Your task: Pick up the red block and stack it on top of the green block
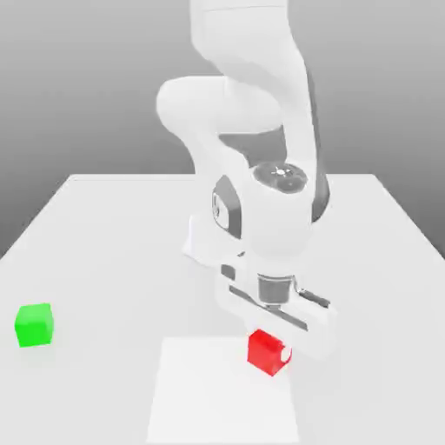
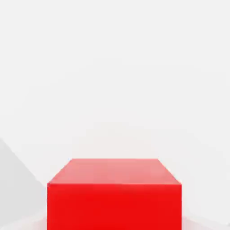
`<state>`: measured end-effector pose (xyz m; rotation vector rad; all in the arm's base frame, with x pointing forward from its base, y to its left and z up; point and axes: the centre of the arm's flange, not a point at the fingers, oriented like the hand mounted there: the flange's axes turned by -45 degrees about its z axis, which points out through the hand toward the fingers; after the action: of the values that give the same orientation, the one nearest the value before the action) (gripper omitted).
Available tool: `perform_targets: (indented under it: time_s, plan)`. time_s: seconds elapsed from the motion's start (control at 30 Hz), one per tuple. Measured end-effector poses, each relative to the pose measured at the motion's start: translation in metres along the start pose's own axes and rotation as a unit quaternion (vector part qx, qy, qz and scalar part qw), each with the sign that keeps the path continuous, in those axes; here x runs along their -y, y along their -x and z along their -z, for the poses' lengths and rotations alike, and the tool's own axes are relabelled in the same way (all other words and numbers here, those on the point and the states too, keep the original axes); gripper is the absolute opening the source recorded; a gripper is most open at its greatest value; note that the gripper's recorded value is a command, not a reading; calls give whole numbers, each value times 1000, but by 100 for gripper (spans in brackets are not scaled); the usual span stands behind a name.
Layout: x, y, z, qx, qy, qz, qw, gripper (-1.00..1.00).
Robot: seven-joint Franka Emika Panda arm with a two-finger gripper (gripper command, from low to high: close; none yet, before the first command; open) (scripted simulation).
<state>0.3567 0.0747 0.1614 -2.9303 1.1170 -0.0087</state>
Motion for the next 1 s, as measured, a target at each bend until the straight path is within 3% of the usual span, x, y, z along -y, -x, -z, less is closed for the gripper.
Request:
perform_targets:
  time_s: [0.27,0.43,1.0]
  plan:
    - [-2,2,45,1,2,5,1000,-100]
    - [-42,-59,55,2,-1,2,1000,-100]
    - [-271,-199,80,1,-1,50,999,-100]
